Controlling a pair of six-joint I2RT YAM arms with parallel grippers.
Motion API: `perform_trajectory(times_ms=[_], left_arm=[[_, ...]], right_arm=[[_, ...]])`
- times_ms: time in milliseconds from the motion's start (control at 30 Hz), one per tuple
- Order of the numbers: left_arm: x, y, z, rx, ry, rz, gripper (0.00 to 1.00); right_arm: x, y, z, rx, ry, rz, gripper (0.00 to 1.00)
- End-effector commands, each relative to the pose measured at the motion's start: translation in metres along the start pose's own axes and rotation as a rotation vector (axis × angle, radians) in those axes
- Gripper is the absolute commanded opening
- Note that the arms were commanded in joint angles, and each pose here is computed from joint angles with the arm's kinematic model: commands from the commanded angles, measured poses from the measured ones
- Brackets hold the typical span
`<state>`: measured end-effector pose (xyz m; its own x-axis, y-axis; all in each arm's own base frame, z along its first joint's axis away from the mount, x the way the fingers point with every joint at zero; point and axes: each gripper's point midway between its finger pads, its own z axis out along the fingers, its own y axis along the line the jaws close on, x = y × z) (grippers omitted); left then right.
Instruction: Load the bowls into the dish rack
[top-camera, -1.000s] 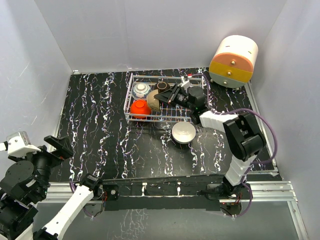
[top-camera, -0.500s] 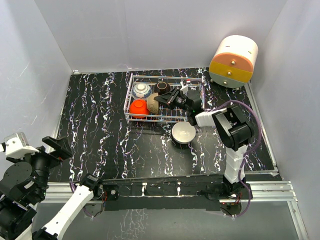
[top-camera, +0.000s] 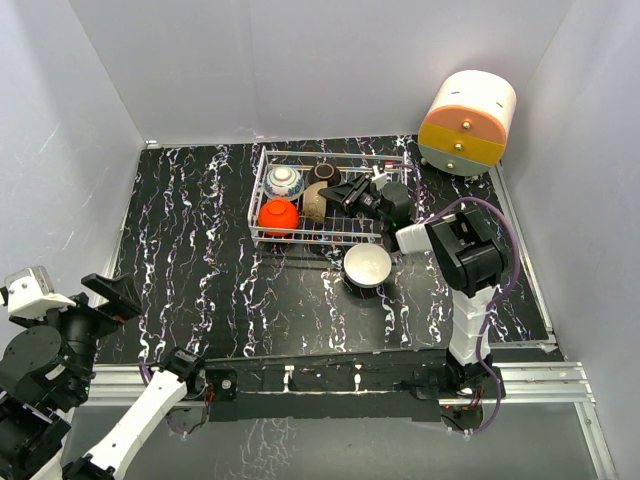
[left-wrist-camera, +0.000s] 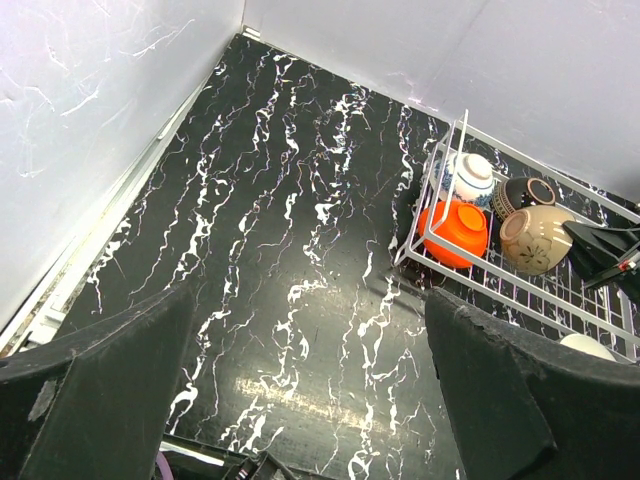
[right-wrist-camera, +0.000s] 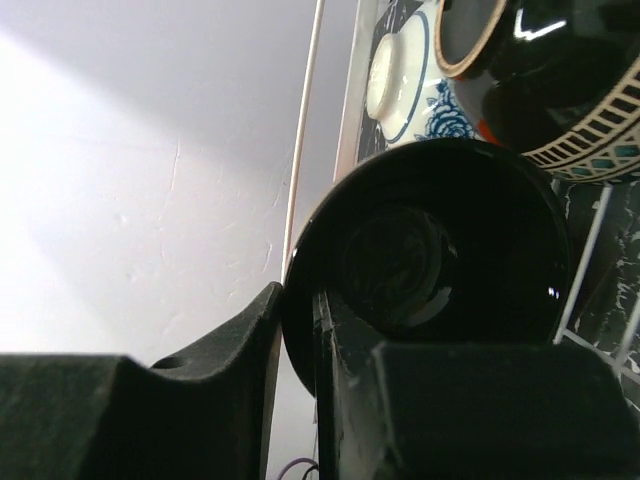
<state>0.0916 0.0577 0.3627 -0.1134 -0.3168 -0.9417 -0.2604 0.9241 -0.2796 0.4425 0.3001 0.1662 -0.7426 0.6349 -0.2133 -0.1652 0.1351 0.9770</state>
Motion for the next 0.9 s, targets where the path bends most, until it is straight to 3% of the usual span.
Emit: perform_trajectory(times_ms=[0,367,867], left_arm=[[-0.003,0.001,0.001,-0.01,0.003,0.012,0.97],[0.0,-0.002,0.003,-0.006,0.013,0.012,0.97],[0.006,-0.013,0.011,0.024,0.028,0.004,0.97]], right_arm=[[-0.014,-0.007,-0.009,0.029,-0.058,0.0,0.22],[-0.021,-0.038,-0.027,0.16,-0.093,0.033,0.24],[-0.029,-0.042,-0.057,0.389,-0.135,-0.076,0.29]])
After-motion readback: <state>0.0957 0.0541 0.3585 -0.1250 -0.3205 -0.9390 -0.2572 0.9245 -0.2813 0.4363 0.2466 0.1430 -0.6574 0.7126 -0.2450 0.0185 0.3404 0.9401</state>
